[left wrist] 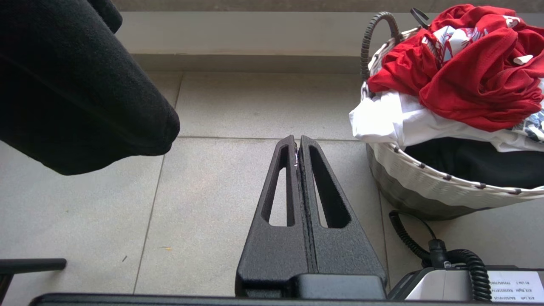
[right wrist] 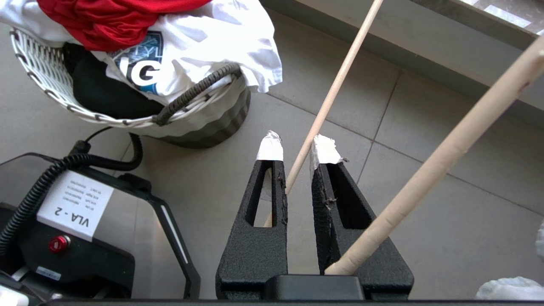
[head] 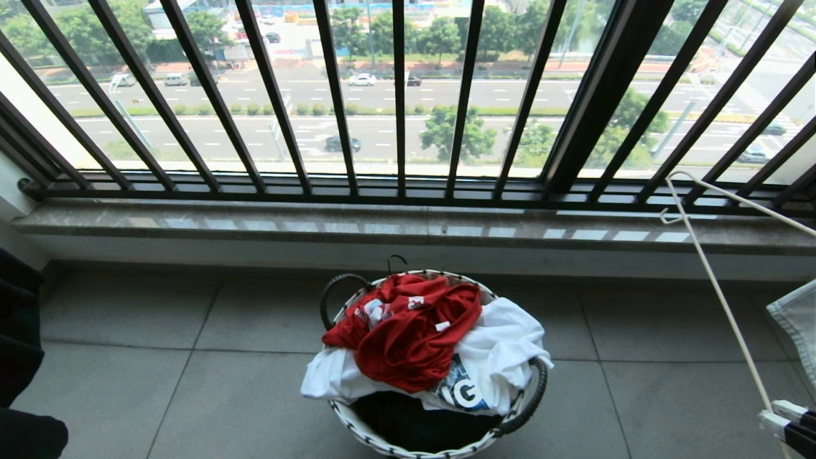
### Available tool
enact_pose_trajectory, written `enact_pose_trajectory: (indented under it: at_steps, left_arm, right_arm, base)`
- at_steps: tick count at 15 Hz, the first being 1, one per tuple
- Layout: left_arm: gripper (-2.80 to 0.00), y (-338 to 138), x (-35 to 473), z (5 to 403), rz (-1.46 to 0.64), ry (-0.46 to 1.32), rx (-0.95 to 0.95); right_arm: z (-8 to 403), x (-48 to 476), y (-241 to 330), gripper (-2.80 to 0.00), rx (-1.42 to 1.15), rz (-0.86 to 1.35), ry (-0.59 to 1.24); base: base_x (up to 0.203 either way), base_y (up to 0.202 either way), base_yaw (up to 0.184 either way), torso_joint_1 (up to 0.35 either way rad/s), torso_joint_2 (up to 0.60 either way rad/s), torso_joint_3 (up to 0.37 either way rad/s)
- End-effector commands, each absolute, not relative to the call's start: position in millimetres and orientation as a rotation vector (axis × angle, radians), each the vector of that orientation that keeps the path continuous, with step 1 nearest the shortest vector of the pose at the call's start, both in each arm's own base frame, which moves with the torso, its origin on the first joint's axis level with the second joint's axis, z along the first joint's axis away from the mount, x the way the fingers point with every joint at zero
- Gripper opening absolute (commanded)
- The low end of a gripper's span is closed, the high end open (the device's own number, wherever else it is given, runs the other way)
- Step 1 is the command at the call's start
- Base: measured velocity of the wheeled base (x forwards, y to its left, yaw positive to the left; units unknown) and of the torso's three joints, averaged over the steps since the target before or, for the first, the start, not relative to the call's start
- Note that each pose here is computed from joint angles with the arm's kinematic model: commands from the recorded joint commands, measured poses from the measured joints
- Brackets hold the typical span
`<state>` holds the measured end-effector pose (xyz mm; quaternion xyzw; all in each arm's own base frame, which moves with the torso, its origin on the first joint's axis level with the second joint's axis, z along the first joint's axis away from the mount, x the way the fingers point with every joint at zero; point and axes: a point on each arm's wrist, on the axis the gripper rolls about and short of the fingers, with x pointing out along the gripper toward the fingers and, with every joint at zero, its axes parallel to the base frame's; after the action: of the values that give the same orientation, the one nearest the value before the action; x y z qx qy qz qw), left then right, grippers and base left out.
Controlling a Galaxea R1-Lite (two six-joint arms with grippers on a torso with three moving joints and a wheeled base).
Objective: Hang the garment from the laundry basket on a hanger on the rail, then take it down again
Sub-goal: Pick up clothes from the basket
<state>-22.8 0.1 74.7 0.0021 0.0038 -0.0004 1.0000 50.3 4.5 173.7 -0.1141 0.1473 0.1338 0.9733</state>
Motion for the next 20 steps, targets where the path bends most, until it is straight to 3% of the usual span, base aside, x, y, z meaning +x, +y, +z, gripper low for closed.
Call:
enact_pose_trajectory:
  at_steps: [1,6,10,13,17,20]
  left_arm:
    - [-2.8,0.1,-22.8,74.7,0.0,0.008,0.003]
    - [-2.8,0.0,-24.1,79.1,0.001,-0.004,0.01]
    - [-2.8,0.0,-20.2,132.3,-0.005,-0.006,0.007]
    - [-2.8,-1.8,13.2,175.4,-0.084,0.123,0.044]
    - [-2.8,-10.2,74.6,222.2,-0.344,0.295,0.119]
    - [-2.8,-30.4,123.1,237.1,-0.526,0.441,0.138]
  right_arm:
    - [174.3,51.0,4.6,-2.8,-0.222,0.275,0.299]
    - [163.2,47.8,4.7,-2.8,-0.202,0.278,0.328]
    - [164.1,47.9,4.8,-2.8,-0.202,0.281,0.323]
    - [165.6,47.6,4.9,-2.8,-0.201,0.285,0.312]
    - [164.1,48.0,5.1,-2.8,-0.201,0.292,0.317]
    - [165.5,49.7,5.3,-2.8,-0.198,0.304,0.317]
  base:
    - [0.0,0.0,0.0,0.0,0.0,0.0]
    - [0.0,0.0,0.0,0.0,0.0,0.0]
    - [0.0,0.0,0.0,0.0,0.0,0.0]
    - [0.0,0.0,0.0,0.0,0.0,0.0]
    - [0.0,0.0,0.0,0.0,0.0,0.0]
    - [0.0,0.0,0.0,0.0,0.0,0.0]
